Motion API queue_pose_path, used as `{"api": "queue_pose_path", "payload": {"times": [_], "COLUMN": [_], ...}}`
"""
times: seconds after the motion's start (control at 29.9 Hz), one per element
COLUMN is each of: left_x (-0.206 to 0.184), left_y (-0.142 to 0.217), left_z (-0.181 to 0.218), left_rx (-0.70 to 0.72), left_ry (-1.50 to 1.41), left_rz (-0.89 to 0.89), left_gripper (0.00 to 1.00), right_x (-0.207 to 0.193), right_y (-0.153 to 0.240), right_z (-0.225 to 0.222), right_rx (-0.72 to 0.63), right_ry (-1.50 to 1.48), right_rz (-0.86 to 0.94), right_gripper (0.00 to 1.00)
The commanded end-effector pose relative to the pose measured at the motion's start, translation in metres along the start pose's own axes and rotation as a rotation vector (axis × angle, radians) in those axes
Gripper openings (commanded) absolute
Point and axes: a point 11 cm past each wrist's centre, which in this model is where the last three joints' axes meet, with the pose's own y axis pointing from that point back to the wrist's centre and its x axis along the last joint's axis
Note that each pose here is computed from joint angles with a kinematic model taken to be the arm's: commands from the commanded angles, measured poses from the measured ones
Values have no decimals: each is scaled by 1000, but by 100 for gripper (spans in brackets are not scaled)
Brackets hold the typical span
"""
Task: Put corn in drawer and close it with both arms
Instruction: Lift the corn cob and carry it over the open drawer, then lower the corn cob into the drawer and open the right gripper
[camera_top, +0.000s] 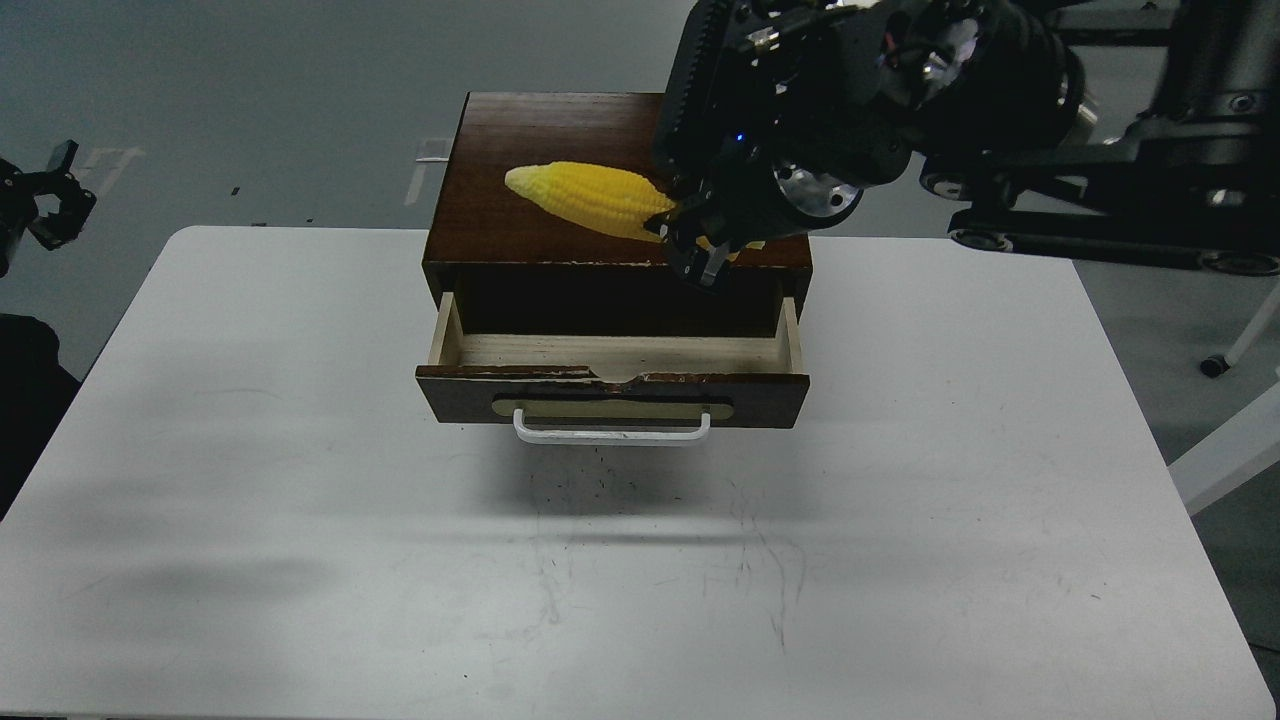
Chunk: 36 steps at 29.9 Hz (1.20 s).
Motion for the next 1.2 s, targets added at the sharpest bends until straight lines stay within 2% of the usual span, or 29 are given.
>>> {"api": "queue_pose_path", "payload": {"times": [0.0,0.23,0.53,0.67,0.7,0.77,0.8,0.9,1.17], "left_x": [2,5,10,11,12,13,13,13,13], "left_y": [1,2,6,7,7,7,7,8,8], "left_z": [0,4,1,0,-1,0,0,1,1], "left_rx": [-2,-5,-6,-5,-4,-5,-5,-6,-6], "left_ry": [-1,-9,-7,-3,-4,-5,-5,-6,-6], "left_rz": [3,10,21,23,25,26,26,27,27], "left_gripper": [98,98,98,98,98,98,98,98,98], "right_x": [-3,-24,-37,-40,-40,-40,-40,-40,-41], "right_y": [-13,-33,-41,-42,-42,-42,-42,-42,-41], "right_z": [-13,-39,-46,-48,-48,-48,-48,-47,-45], "right_rx": [14,100,123,127,127,125,125,122,120], "right_ry": [105,84,66,61,61,60,60,59,52], "right_rz": [-18,-38,-54,-58,-58,-57,-57,-57,-57], "right_gripper": [12,12,16,25,33,41,48,60,64]}}
